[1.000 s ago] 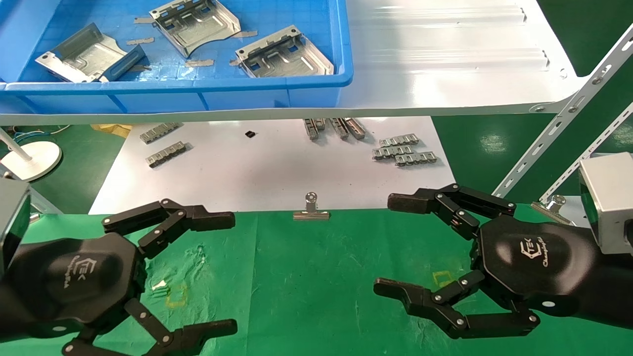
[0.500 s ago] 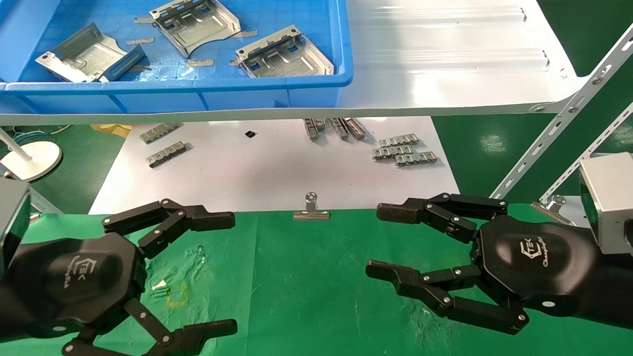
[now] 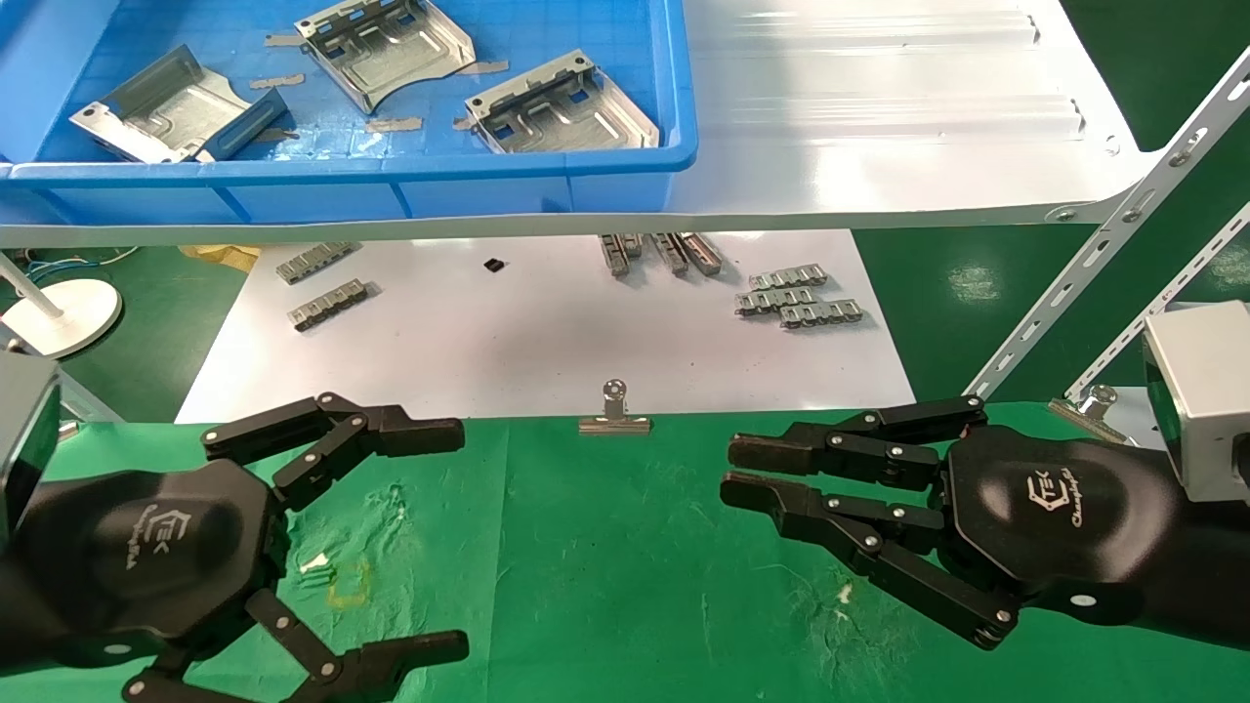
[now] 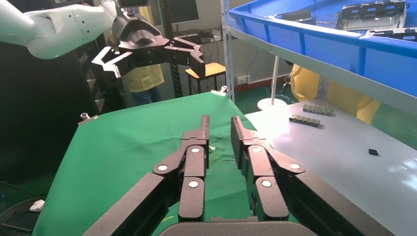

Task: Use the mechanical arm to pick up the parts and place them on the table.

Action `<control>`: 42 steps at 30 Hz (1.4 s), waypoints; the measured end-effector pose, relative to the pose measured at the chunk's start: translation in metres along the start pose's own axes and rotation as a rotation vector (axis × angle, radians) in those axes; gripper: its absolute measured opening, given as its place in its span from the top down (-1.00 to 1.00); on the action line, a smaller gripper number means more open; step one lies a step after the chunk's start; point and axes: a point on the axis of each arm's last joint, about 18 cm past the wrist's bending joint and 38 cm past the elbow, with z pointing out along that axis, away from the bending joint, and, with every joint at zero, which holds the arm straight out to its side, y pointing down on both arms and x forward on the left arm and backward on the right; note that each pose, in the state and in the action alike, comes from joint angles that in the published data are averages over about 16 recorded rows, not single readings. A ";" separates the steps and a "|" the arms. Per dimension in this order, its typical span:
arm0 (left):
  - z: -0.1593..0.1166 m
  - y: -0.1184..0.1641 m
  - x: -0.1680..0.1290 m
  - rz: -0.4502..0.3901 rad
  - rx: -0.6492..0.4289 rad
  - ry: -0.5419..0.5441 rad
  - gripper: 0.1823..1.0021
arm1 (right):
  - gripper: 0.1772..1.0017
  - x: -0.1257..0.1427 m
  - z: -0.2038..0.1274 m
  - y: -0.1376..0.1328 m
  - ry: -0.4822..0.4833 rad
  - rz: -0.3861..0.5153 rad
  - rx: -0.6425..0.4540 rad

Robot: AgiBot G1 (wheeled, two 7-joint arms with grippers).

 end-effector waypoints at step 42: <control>0.008 -0.129 -0.298 0.169 -0.311 -0.890 -0.99 | 0.96 0.000 0.000 0.000 0.000 0.000 0.000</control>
